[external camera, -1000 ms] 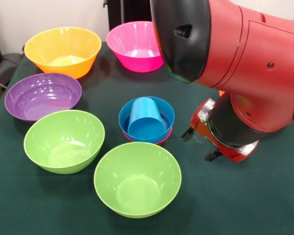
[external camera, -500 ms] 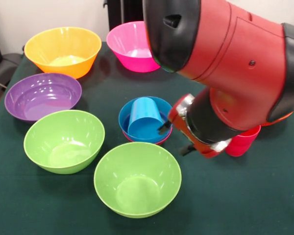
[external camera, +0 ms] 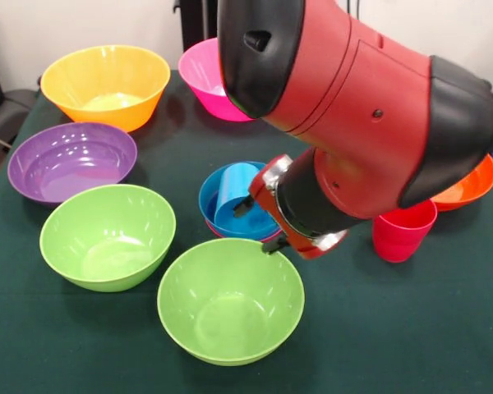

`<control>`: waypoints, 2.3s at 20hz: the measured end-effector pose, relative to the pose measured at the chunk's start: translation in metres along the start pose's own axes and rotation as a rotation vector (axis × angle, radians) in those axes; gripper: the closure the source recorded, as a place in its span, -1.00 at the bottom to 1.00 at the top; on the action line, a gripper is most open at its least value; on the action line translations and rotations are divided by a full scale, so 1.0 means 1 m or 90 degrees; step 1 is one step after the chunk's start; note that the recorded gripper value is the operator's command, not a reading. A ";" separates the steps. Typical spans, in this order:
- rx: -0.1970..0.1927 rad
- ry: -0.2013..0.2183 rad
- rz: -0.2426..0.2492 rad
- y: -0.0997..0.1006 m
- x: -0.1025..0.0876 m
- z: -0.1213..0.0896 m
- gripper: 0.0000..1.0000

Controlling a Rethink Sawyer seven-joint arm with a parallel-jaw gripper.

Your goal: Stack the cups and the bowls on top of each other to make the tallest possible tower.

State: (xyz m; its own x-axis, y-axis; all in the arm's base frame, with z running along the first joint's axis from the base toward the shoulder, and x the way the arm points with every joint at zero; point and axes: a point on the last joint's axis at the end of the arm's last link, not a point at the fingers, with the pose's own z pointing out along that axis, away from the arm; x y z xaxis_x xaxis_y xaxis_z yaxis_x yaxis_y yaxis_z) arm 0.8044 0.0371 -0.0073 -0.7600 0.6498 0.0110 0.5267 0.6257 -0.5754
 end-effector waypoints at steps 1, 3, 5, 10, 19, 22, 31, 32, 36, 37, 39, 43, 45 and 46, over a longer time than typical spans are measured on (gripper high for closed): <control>0.003 -0.003 0.002 -0.001 0.001 0.004 -1.00; 0.008 -0.014 0.008 -0.004 0.004 0.012 -1.00; 0.009 -0.021 0.011 -0.007 0.006 0.016 -1.00; 0.004 -0.026 0.023 -0.013 0.011 0.022 -1.00; 0.009 -0.011 0.042 -0.025 0.033 0.015 -1.00; 0.009 -0.011 0.042 -0.026 0.033 0.014 -1.00; -0.001 -0.014 0.038 -0.022 0.024 0.015 -1.00; -0.003 -0.015 0.037 -0.021 0.023 0.015 -1.00; -0.010 -0.021 0.034 -0.018 0.016 0.015 -1.00; -0.012 -0.022 0.034 -0.018 0.015 0.014 -1.00; -0.015 -0.023 0.033 -0.017 0.013 0.013 -1.00; -0.036 -0.032 0.029 -0.010 0.011 0.007 -1.00; -0.053 -0.037 0.027 -0.004 0.011 0.003 -1.00; -0.056 -0.038 0.027 -0.003 0.011 0.003 -1.00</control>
State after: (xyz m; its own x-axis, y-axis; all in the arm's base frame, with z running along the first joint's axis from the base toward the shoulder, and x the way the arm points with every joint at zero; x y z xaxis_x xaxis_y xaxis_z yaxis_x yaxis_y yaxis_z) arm 0.7938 0.0409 -0.0077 -0.7562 0.6514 -0.0622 0.5886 0.6355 -0.4997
